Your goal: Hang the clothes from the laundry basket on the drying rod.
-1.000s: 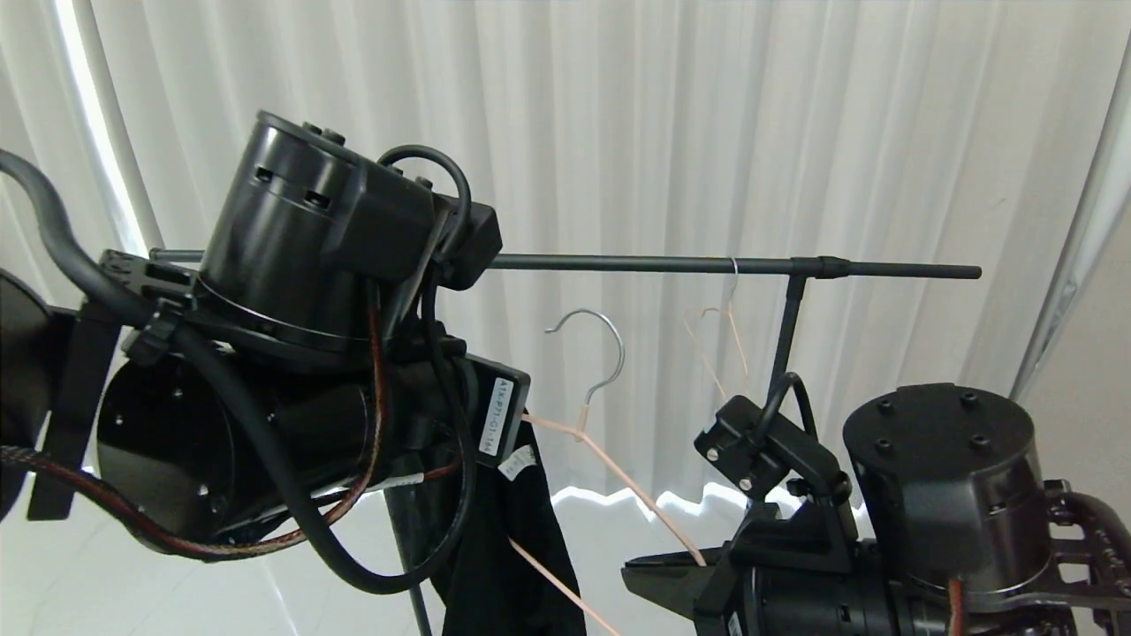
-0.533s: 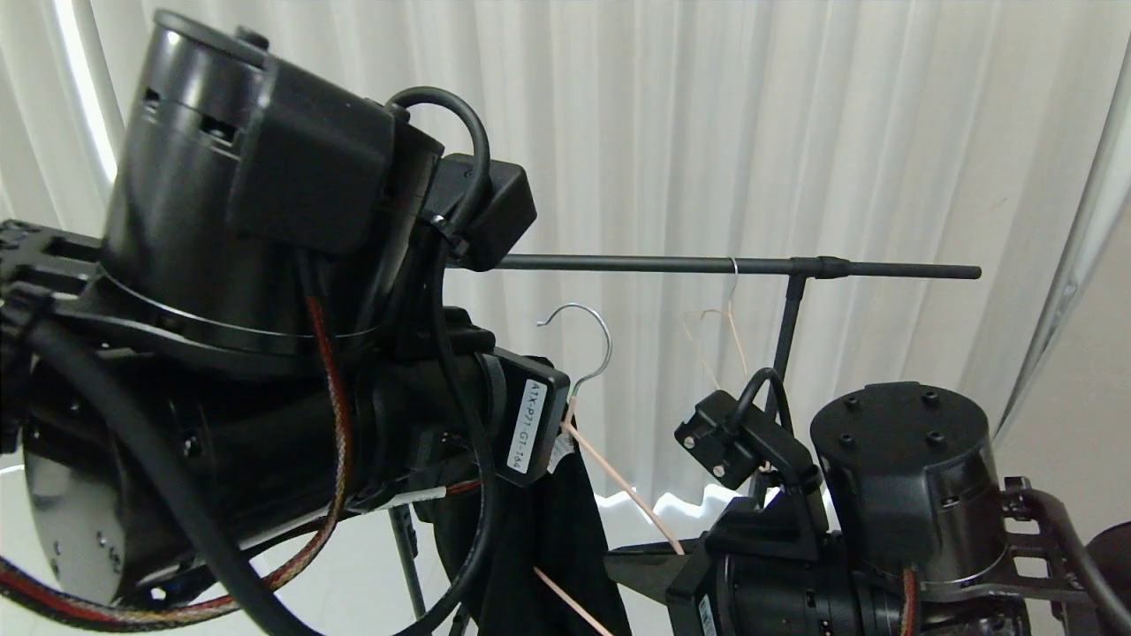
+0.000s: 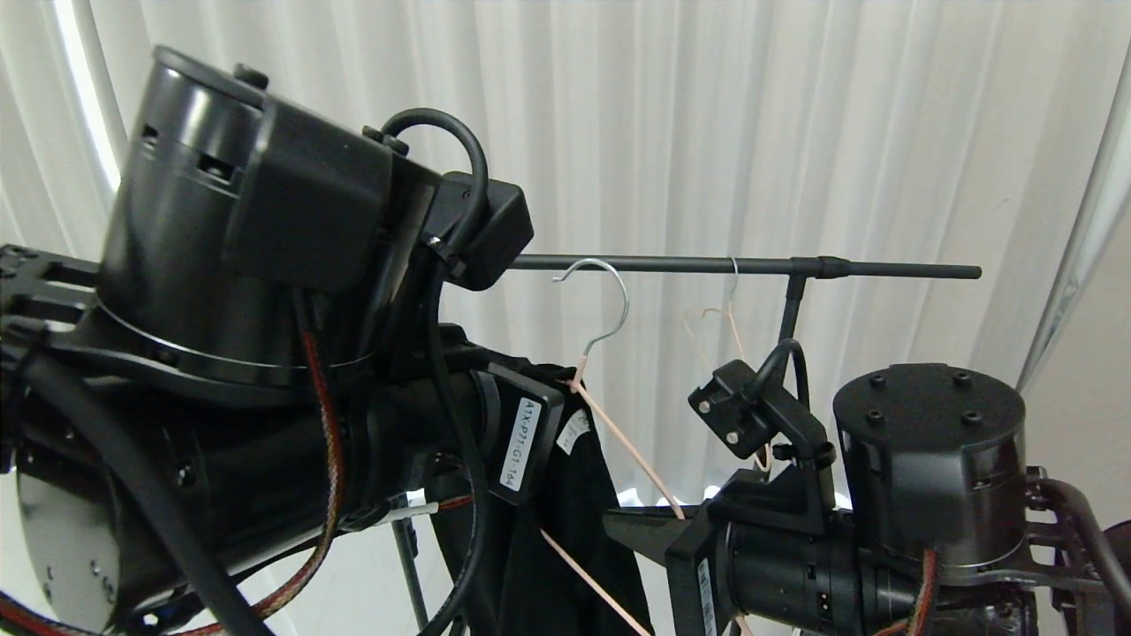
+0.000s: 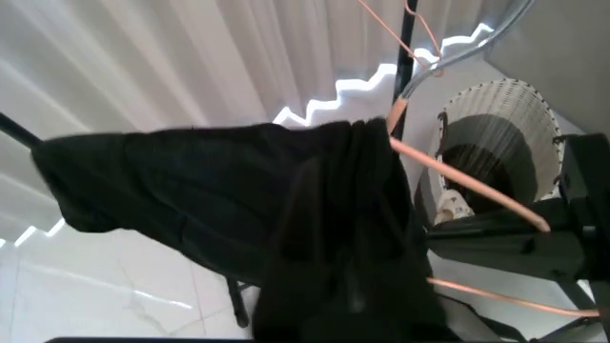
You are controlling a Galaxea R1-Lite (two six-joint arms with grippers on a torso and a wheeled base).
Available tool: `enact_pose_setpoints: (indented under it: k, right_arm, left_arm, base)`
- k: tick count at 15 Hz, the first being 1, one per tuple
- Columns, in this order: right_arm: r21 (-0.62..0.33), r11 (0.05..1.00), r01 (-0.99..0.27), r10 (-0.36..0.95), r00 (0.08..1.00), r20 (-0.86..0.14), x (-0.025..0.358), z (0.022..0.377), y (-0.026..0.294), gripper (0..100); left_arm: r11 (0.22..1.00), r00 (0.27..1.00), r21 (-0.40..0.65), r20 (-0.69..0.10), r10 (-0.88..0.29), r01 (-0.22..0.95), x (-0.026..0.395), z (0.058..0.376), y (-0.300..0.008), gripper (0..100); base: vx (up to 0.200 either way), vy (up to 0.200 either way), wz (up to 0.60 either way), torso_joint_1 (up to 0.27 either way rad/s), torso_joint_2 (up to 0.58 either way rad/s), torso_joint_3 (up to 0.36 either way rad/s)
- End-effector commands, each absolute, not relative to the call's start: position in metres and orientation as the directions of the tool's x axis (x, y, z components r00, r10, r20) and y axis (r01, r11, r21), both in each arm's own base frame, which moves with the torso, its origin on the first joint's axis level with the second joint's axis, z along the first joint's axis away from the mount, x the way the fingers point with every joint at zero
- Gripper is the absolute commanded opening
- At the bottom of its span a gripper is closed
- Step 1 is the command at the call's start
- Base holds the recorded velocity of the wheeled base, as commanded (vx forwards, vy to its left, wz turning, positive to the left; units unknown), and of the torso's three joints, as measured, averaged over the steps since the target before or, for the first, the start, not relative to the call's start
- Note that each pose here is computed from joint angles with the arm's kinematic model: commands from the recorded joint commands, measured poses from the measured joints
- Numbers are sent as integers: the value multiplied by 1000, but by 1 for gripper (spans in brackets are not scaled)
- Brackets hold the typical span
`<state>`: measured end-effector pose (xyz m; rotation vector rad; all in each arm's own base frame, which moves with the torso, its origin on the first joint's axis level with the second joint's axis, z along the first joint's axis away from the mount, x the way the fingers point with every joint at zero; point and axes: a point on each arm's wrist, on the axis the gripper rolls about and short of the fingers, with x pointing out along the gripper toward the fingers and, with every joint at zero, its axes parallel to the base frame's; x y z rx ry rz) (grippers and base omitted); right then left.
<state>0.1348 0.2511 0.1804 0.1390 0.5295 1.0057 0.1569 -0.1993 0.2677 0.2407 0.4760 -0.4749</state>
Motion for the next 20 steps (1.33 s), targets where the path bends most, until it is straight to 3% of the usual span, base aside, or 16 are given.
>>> enact_pose_setpoints:
  k: [1,5,11,13,14,15,18,20]
  right_arm:
    - [338,557,-759,822,448,-351,136,182,249,0]
    - [291,592,-752,805,537,-251,146,195,247,0]
    - [152,672,-725,736,633,-238,165,199,213,0]
    - [135,650,-748,752,608,-255,149,194,191,0]
    - [124,631,-766,764,587,-268,140,189,180,0]
    - [101,611,-785,774,565,-284,131,182,169,0]
    - [38,540,-841,809,506,-298,110,172,151,0]
    - [25,484,-875,838,455,-301,98,170,150,0]
  left_arm:
    - [867,789,114,-486,-377,484,157,269,-199,100]
    - [927,881,189,-418,-223,325,152,276,-185,100]
    - [932,879,189,-430,-204,308,132,263,-148,100]
    - [940,883,82,-378,-277,330,141,269,-136,100]
    - [916,864,26,-346,-367,400,145,273,-129,100]
    - [879,834,40,-339,-436,475,151,269,-118,100]
    - [762,768,186,-340,-542,620,164,245,-97,100]
    - [586,625,220,-336,-705,780,162,225,-98,100]
  base:
    - [0,0,0,0,0,0]
    - [0,0,0,0,0,0]
    - [0,0,0,0,0,0]
    - [0,0,0,0,0,0]
    - [0,0,0,0,0,0]
    - [0,0,0,0,0,0]
    - [0,0,0,0,0,0]
    - [0,0,0,0,0,0]
